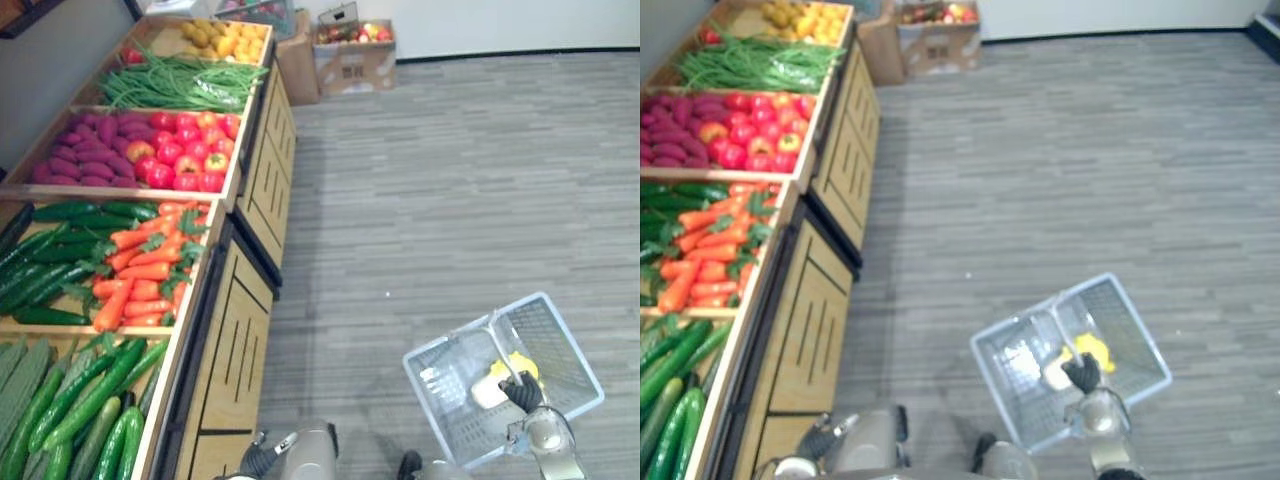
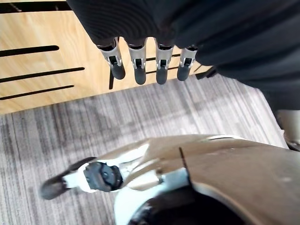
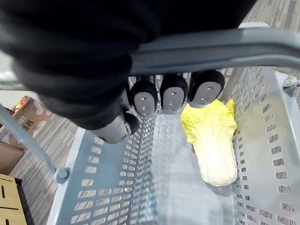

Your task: Pick vegetable in the basket

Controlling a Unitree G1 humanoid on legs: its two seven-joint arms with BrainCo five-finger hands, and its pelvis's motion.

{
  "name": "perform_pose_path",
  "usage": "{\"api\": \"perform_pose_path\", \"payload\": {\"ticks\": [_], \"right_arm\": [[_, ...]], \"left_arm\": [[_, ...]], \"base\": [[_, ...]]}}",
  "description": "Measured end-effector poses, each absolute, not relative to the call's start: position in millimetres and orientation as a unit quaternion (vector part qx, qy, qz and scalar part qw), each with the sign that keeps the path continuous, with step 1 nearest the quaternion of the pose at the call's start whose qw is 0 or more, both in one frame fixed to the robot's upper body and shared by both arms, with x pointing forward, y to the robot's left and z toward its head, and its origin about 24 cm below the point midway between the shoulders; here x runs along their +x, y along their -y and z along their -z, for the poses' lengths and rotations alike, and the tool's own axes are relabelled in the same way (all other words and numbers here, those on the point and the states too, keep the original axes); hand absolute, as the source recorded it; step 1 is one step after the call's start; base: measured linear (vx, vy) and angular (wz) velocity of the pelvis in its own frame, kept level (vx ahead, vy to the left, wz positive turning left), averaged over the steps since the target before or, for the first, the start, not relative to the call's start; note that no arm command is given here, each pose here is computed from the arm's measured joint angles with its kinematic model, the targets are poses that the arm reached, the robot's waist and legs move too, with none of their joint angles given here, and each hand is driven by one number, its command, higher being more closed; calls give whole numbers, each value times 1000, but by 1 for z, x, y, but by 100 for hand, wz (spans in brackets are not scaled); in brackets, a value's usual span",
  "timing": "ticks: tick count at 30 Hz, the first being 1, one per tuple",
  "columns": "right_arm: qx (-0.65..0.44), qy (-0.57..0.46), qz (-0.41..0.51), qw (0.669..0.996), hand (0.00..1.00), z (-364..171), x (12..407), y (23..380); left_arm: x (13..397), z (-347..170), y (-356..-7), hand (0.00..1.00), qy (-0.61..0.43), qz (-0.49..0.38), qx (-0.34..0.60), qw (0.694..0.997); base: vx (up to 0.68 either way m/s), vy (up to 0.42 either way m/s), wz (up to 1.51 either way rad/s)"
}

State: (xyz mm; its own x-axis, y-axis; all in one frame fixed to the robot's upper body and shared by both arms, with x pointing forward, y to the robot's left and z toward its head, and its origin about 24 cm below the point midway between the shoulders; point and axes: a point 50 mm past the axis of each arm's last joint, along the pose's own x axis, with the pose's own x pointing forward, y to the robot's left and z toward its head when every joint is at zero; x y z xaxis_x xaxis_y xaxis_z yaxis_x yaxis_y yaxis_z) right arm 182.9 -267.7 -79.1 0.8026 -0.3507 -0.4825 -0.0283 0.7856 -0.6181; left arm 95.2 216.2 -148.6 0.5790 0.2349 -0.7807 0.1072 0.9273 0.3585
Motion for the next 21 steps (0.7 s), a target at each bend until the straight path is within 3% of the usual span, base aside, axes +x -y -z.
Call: {"api": "perform_pose_path", "payload": {"ticks": [5,14,21], "right_arm": [[-317,-318,89,889,100,84,171,270],[-314,-281,59,905,100,78,197,248],[-297,-290,87,906,100,81,195,254]], "left_arm": [[89,150,-217,0,-467,-35,190,863],[71,154,-219,0,-492,-38,195,847],[84,149,-224,0,-476,-41,225,849]], "base": [[330,161,23],[220,101,1],[340,-10,121]]}}
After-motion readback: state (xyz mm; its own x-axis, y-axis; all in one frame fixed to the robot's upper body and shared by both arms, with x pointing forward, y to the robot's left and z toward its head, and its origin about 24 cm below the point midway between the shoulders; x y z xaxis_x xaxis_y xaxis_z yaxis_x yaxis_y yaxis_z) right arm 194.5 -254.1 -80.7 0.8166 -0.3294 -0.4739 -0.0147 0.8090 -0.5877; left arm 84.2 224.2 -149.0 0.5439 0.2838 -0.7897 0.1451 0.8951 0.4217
